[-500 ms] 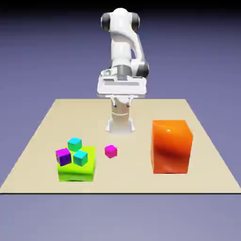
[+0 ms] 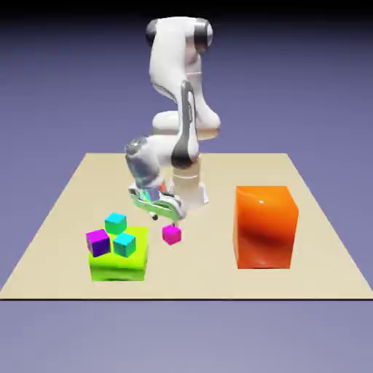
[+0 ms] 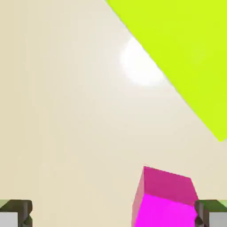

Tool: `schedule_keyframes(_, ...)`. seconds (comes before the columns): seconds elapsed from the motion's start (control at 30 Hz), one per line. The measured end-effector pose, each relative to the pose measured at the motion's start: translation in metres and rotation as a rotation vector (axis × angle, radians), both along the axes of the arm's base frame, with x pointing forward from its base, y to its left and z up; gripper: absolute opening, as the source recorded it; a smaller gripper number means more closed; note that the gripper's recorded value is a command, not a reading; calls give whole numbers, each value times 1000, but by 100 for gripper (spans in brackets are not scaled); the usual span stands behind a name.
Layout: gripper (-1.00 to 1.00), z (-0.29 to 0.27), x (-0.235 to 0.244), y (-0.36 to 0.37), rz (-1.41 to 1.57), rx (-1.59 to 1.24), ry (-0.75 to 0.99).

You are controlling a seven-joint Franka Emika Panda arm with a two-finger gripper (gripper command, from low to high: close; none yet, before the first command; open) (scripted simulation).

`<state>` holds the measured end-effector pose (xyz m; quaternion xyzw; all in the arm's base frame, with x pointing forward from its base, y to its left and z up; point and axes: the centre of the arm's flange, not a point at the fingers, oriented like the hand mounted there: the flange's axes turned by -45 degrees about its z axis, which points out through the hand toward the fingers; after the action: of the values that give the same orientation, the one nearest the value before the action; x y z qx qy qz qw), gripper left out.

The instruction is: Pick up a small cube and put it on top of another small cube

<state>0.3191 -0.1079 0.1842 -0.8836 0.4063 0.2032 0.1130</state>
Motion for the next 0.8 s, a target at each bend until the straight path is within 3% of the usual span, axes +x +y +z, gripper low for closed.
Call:
schedule_keyframes(0.03, 0, -11, -11, -7, -61, 25, 63)
schedule_keyframes(0.27, 0, -73, -25, 15, -52, 25, 64)
schedule_keyframes(0.3, -100, -74, -26, 16, -52, 25, 64)
schedule_keyframes(0.63, -100, -11, -11, -5, -55, 26, 62)
schedule_keyframes(0.8, -100, 12, 51, -20, -309, 54, 78)
